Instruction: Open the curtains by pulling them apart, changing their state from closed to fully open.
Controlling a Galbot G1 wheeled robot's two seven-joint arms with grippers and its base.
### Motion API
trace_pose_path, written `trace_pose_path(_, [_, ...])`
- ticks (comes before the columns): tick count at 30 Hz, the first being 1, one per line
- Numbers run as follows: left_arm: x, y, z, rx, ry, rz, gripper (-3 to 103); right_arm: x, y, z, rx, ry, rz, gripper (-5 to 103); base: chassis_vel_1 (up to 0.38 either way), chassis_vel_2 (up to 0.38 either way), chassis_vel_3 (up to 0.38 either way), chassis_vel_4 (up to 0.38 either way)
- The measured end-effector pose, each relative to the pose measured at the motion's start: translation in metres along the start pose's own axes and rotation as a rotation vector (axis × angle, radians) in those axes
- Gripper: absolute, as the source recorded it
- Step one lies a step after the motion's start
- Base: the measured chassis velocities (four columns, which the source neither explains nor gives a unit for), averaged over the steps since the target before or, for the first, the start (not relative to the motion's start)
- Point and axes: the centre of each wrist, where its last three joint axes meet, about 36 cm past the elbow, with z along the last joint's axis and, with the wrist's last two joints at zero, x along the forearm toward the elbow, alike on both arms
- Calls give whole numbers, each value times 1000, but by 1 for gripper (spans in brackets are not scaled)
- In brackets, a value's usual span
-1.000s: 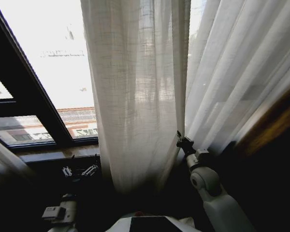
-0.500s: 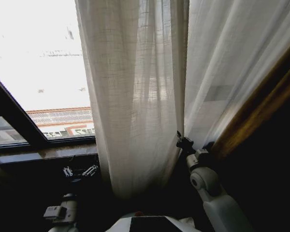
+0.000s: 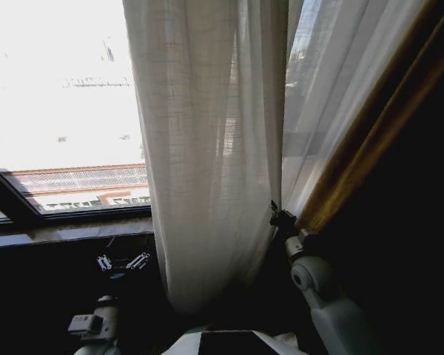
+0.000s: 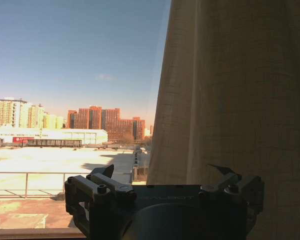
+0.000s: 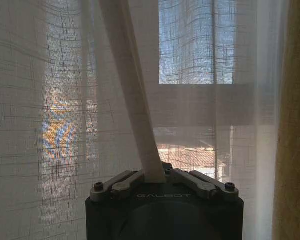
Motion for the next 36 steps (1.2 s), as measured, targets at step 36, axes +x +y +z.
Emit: trace_pose_path(36, [2,2,3,-2,1,-5,100,-1,0,12,41,1,15,3,-165,-172,173,171])
